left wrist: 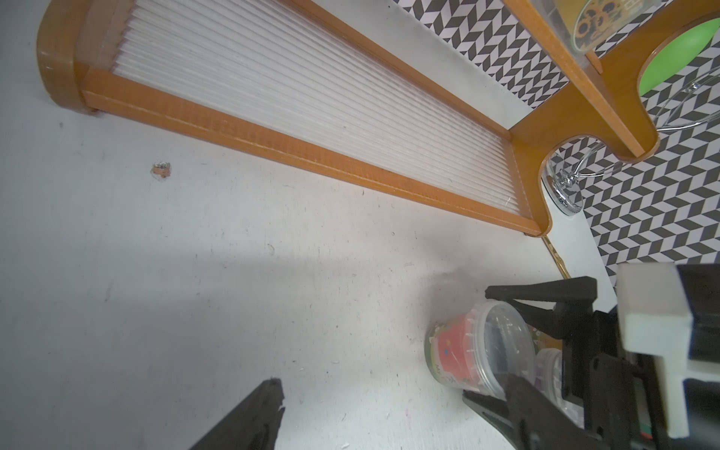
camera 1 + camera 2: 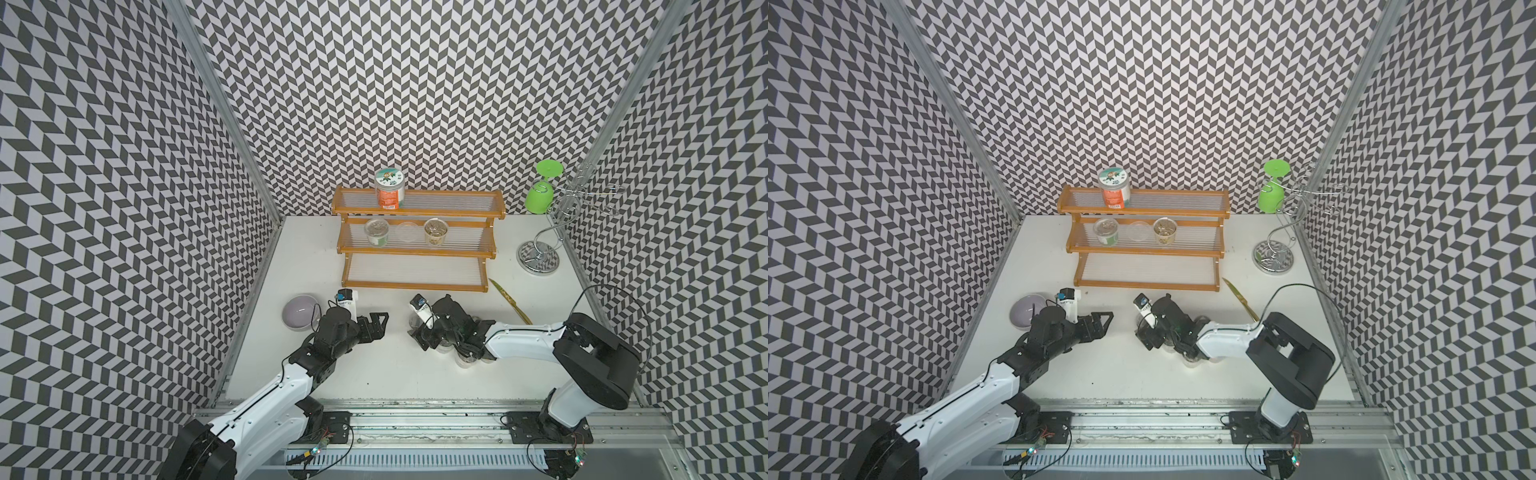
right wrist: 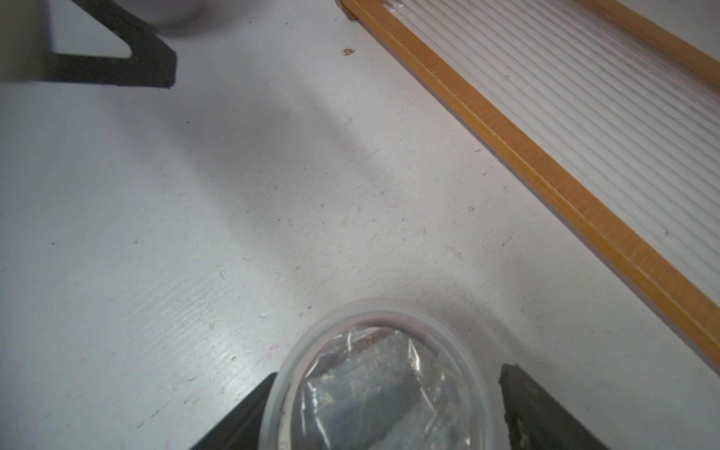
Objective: Place the seed container on the shelf
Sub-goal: Pick up the seed jar at the center of the board.
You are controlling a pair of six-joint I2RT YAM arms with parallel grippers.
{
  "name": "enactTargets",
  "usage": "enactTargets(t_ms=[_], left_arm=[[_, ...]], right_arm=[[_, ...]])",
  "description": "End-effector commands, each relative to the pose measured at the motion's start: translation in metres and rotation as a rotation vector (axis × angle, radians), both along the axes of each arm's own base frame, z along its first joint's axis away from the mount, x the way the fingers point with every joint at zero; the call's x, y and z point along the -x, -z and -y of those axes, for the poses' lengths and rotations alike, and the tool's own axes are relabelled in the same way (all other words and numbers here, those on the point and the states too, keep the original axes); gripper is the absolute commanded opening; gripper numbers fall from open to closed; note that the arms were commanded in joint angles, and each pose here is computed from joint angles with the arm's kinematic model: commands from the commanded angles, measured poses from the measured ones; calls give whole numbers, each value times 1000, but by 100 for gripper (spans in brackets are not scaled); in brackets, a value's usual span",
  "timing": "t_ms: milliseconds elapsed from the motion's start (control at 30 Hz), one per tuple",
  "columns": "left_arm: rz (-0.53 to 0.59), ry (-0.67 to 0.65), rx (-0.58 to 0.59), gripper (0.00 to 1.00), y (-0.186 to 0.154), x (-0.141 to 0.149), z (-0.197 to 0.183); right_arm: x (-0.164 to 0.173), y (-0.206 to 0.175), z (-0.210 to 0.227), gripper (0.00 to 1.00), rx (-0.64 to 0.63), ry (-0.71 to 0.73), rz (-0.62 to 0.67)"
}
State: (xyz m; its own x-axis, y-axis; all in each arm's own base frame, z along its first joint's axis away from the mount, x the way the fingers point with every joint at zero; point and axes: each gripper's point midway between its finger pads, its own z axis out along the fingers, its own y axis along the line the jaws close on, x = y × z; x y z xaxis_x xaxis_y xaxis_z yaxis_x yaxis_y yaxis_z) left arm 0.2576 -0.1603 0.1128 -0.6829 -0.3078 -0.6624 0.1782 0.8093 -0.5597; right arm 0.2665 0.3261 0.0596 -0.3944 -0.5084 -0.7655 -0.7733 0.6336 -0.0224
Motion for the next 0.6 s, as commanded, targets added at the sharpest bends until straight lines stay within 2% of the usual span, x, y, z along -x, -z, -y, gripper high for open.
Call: enactTargets(t_ms=[0, 300, 500, 567], left_arm=[[44, -24, -6, 93, -16, -8, -4], [25, -87, -12, 94, -11, -12, -21], [15, -97, -3, 94, -10, -15, -28], [12, -107, -9, 94, -9, -16, -32]], right_arm=[[-7, -14, -13, 85, -57, 0, 34], [-19, -31, -26, 83, -113, 19, 57], [-17, -19, -19, 82, -68, 30, 41], [-13, -15, -18, 84, -59, 20, 22]])
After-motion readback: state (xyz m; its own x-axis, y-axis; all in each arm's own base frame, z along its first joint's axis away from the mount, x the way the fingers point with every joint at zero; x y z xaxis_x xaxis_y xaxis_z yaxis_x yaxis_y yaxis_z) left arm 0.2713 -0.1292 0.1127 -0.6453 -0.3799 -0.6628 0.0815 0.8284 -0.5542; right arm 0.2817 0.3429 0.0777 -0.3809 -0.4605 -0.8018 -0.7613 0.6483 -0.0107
